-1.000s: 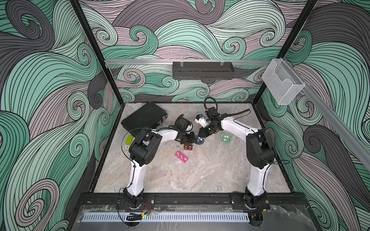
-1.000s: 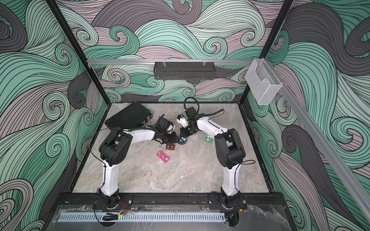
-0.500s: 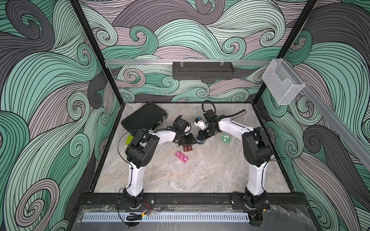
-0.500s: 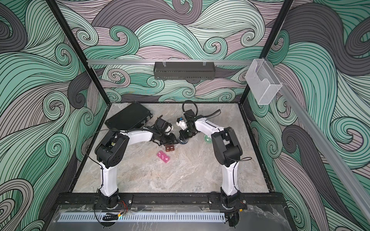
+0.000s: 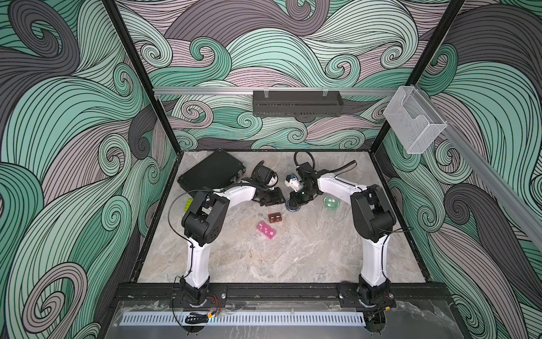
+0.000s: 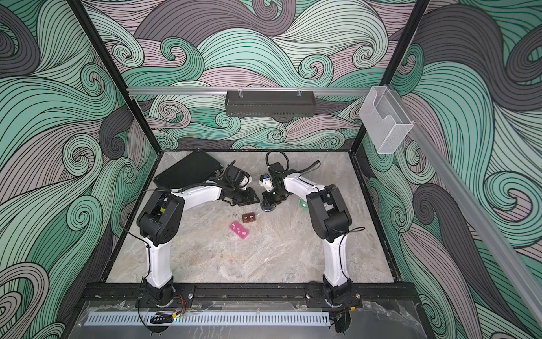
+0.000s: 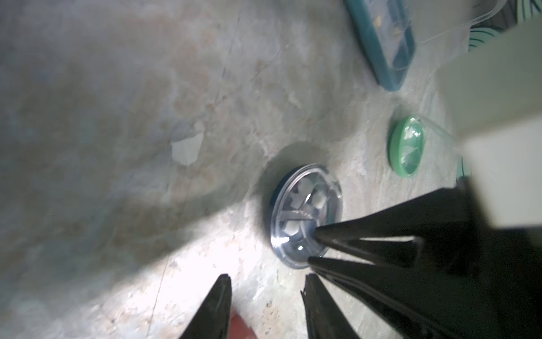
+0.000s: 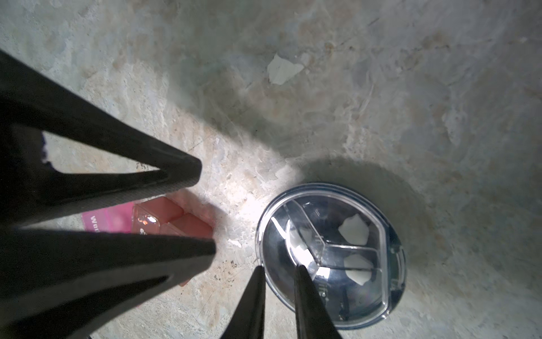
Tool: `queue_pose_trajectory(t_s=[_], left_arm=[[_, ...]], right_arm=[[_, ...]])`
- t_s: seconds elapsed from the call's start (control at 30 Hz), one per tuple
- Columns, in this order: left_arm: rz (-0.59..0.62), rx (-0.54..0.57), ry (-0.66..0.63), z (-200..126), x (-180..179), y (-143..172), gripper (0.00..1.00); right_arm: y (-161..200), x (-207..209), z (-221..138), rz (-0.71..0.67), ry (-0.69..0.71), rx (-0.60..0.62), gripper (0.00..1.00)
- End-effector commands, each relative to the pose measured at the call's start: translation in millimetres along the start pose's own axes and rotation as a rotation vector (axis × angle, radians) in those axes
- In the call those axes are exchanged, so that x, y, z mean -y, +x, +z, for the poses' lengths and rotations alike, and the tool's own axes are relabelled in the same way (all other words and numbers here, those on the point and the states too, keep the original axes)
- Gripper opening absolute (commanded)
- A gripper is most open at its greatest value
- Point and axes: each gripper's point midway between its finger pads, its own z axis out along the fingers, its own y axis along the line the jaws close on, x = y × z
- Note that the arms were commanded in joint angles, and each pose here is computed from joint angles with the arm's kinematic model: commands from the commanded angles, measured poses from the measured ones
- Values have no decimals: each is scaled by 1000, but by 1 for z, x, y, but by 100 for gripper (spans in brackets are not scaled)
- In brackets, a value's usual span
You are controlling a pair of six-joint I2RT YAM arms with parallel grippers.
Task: Close pillboxes
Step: Close the lid on the pillbox.
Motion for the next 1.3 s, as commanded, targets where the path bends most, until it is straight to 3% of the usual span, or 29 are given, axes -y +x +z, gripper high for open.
queue_pose_trajectory(t_s=[0.0, 0.23, 0.4, 0.5, 0.63, 0.73, 0.8, 0.83, 1.03, 1.27], left_arm=[[-2, -28, -20, 5, -3, 4, 42], [24, 21, -8, -18, 17, -7, 42], [67, 49, 29, -31, 54, -12, 42], [72, 48, 58, -29, 76, -11, 42], [65, 54, 115, -19, 107, -10, 41], [51, 49, 152, -6, 127, -9, 40], [27, 48, 184, 3, 139, -10, 39], [17, 48, 203, 8, 145, -10, 39], [-37, 16, 264, 41, 167, -9, 35], [-96, -2, 279, 70, 169, -6, 34]], right_arm=[[-1, 4, -7, 34, 21, -4, 22], [-33, 19, -92, 127, 73, 200, 23], [-10, 66, -137, 234, 192, 255, 26], [10, 93, -152, 258, 311, 254, 34], [37, 116, -163, 170, 492, 188, 36], [51, 121, -164, 100, 545, 142, 38], [56, 120, -161, 30, 549, 118, 61], [58, 121, -160, 6, 561, 112, 63], [54, 128, -162, 8, 553, 137, 52], [56, 135, -154, 38, 512, 128, 48]])
